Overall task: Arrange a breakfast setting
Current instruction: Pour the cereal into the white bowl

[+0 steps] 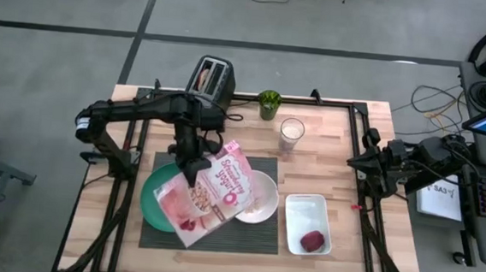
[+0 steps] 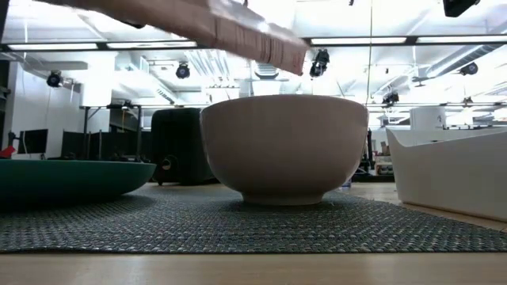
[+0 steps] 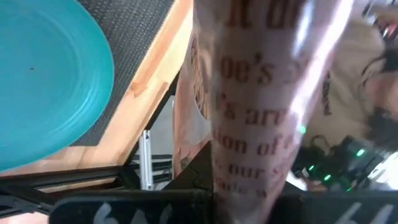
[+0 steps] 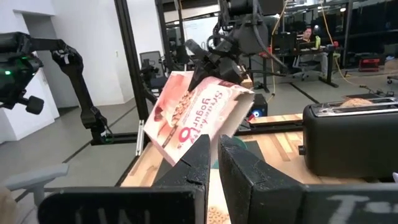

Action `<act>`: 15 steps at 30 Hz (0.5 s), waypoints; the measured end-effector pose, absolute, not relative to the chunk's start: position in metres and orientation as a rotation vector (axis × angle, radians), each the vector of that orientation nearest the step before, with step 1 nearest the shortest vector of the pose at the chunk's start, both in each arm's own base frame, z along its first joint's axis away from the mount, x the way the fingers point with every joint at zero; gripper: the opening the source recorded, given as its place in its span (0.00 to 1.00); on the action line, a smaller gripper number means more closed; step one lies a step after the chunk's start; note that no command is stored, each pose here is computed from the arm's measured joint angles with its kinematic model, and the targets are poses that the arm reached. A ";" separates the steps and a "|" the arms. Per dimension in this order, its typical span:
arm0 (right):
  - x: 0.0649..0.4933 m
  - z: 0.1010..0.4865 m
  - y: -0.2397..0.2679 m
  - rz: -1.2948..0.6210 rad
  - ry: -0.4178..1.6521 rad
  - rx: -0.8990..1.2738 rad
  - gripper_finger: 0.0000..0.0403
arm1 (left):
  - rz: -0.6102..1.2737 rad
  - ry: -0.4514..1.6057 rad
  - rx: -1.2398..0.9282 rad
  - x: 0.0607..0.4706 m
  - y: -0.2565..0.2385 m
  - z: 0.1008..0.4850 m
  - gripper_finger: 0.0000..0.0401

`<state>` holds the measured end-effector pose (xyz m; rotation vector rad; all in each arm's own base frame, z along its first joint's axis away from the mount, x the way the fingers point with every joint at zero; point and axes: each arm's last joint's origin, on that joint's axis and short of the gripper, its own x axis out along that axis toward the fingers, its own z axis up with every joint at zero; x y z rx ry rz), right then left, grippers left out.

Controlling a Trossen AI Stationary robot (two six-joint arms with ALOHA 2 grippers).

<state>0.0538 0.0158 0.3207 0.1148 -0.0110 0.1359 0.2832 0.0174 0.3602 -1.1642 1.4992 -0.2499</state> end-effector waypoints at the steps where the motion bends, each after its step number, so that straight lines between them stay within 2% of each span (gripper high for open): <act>1: 0.054 0.321 0.016 0.136 -0.010 0.114 0.06 | -0.236 1.498 -1.186 0.283 0.020 0.360 0.00; 7: 0.054 0.320 0.016 0.136 -0.003 0.110 0.06 | -0.146 1.550 -1.302 0.283 0.018 0.357 0.00; 11: 0.054 0.320 0.016 0.136 -0.003 0.108 0.06 | -0.206 1.562 -1.287 0.282 0.012 0.355 0.00; 15: 0.054 0.320 0.016 0.136 -0.002 0.112 0.06 | -0.124 1.579 -1.326 0.281 0.013 0.355 0.00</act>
